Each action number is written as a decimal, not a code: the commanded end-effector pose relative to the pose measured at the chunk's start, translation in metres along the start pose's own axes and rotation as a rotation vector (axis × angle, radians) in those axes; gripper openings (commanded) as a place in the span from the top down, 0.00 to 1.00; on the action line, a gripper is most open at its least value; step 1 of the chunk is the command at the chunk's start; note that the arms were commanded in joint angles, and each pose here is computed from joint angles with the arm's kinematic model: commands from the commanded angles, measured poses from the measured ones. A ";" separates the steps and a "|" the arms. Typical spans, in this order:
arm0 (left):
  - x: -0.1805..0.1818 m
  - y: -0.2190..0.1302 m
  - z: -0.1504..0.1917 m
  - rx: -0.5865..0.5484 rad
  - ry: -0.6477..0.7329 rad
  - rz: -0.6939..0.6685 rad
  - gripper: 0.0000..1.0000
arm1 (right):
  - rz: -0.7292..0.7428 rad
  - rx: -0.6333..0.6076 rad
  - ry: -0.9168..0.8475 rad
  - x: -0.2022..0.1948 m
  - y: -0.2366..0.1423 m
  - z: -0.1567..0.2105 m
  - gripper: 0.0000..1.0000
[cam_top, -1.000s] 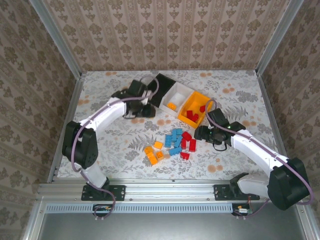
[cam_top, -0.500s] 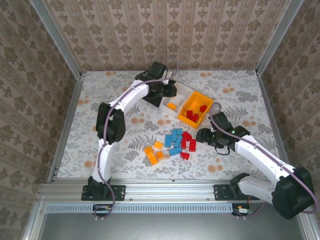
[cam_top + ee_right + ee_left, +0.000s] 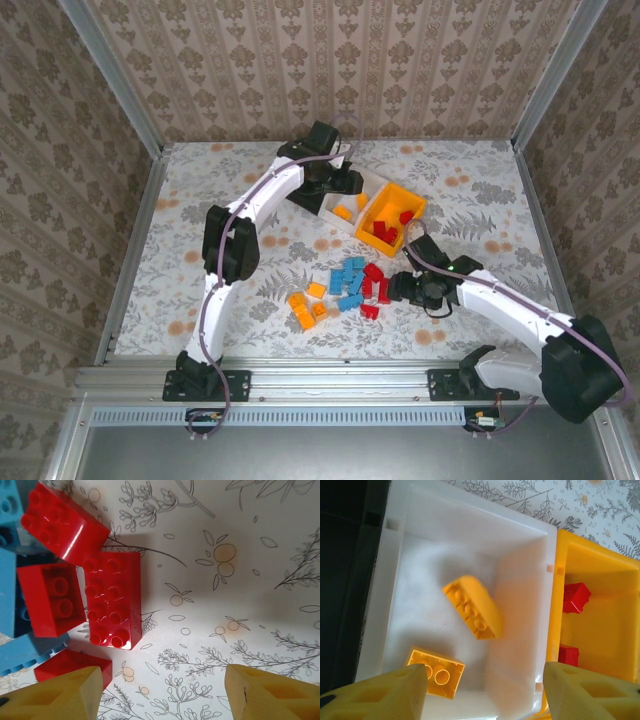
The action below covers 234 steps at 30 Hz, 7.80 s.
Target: Sort the legos into containers by color
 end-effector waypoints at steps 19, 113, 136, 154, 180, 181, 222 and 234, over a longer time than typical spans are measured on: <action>0.007 -0.142 0.153 -0.034 -0.083 -0.067 0.30 | 0.126 0.059 -0.131 0.042 0.043 -0.017 0.49; -0.052 -0.045 0.280 0.504 0.255 -0.137 0.77 | -0.116 0.066 -0.112 0.028 -0.008 0.008 0.33; -0.010 -0.136 0.198 0.126 -0.016 -0.033 0.76 | 0.026 0.152 -0.311 0.082 0.050 0.028 0.40; -0.006 -0.105 0.073 -0.080 -0.030 0.010 0.75 | -0.032 0.023 -0.171 0.042 -0.009 0.010 0.61; -0.009 -0.043 0.002 -0.002 0.037 -0.059 0.33 | -0.114 -0.130 -0.007 0.035 -0.049 -0.147 0.61; -0.011 -0.053 0.006 -0.007 0.040 -0.062 0.33 | -0.112 -0.126 -0.008 0.036 -0.045 -0.154 0.61; -0.028 -0.053 0.231 0.353 0.222 -0.206 0.29 | -0.106 -0.131 -0.059 0.046 -0.049 -0.057 0.29; -0.021 -0.016 0.241 0.457 0.220 -0.226 0.33 | -0.105 -0.122 -0.035 0.032 -0.047 -0.041 0.29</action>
Point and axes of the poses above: each hand's point on the last joint's axis, 136 mm out from that joint toward the fingers, its own y axis out along the fingers, its own x axis along the line the jaws close on, z = x × y, the point moved 9 cm from there along -y, back along the fingers, and after that the axes turned 3 degrees about y, right-handed, at the moved point
